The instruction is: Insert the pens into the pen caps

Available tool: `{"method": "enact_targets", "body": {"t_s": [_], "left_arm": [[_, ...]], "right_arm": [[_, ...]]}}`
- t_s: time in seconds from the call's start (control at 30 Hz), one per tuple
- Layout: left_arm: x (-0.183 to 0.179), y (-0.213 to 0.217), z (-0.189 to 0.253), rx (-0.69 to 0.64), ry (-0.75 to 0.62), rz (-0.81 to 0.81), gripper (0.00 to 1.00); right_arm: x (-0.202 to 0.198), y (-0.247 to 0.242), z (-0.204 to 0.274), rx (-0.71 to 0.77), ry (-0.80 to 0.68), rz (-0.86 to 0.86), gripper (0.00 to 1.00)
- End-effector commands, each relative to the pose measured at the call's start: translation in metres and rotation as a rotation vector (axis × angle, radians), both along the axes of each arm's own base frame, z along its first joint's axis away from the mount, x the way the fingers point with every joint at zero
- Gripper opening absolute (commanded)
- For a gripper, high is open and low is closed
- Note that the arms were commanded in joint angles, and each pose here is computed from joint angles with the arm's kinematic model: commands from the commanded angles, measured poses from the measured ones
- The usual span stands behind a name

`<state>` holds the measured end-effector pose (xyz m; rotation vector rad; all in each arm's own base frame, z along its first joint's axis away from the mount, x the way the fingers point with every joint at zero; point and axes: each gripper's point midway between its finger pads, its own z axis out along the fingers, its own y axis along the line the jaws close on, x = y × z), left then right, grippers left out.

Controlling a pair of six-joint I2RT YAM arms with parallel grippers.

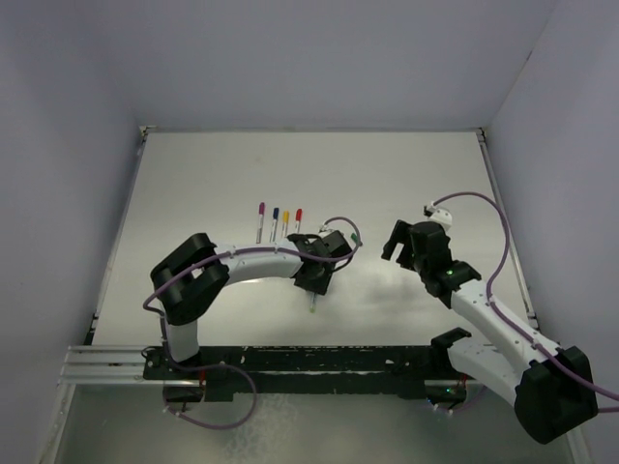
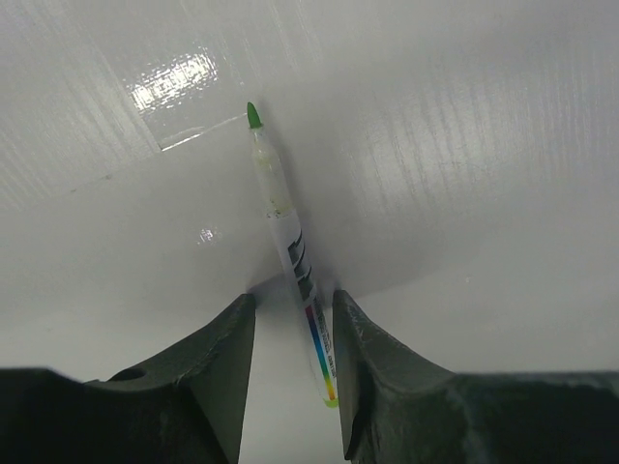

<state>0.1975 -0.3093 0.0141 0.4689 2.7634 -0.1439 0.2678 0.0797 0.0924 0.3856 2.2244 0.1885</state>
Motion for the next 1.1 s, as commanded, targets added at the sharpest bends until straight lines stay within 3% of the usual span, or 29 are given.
{"method": "enact_targets", "body": {"t_s": [0.0,0.13,0.43,0.73,1.07], "left_arm": [[-0.011,0.014,-0.03,0.074,0.07,-0.03,0.39],[-0.016,0.026,-0.043,0.133,0.093,-0.029,0.33],[-0.046,0.049,-0.072,0.222,0.187,-0.041,0.0],[-0.045,0.046,-0.069,0.188,0.175,-0.089,0.0],[-0.025,0.026,0.012,0.019,0.01,-0.095,0.0]], "right_arm": [[0.01,-0.004,0.018,-0.007,-0.046,-0.029,0.92],[0.011,-0.005,0.017,-0.006,-0.044,-0.033,0.92],[0.014,-0.002,0.02,0.005,-0.045,-0.031,0.92],[0.017,0.0,0.015,-0.001,-0.015,-0.03,0.98],[0.032,0.016,0.012,-0.022,0.022,0.062,0.91]]}}
